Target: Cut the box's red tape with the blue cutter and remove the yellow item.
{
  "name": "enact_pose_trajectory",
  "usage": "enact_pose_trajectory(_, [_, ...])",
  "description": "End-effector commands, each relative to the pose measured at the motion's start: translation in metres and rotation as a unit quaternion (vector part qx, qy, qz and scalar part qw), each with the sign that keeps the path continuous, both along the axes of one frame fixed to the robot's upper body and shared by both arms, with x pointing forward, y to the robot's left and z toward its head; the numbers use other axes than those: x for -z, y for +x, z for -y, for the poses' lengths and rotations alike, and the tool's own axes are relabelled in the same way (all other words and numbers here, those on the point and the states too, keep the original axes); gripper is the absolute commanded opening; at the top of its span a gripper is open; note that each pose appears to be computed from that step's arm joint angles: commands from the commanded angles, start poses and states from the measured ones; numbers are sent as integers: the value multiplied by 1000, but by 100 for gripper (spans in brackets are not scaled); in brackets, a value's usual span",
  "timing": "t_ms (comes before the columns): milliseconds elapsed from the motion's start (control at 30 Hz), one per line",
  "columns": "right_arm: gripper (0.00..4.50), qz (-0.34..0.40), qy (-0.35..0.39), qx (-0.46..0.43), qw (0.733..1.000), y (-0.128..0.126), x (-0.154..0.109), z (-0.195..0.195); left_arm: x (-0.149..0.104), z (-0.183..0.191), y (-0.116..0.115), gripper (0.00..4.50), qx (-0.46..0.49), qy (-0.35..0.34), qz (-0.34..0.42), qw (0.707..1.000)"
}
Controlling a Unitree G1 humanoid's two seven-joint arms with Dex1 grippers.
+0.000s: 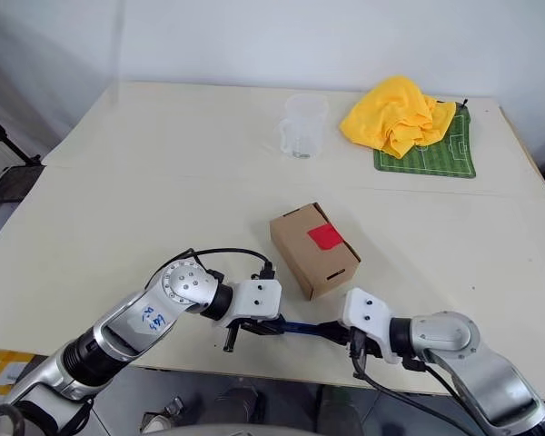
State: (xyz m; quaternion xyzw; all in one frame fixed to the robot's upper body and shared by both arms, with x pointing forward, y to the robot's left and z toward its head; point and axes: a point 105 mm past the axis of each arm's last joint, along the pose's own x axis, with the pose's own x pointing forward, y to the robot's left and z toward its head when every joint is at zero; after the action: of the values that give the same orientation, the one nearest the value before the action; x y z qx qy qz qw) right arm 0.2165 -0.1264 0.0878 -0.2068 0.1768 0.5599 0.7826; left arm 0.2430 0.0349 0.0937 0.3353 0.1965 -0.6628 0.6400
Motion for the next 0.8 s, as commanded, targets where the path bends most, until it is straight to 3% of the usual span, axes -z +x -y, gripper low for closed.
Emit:
enact_pose_trajectory(33, [1,-19,-5,-13,1000,-5,10,-6,5,1,-4,45,2,4,-11,1000])
enact_pose_trajectory(800, [1,-29,27,-34,999,0,7,-36,6,5,-6,45,7,0,-17,1000])
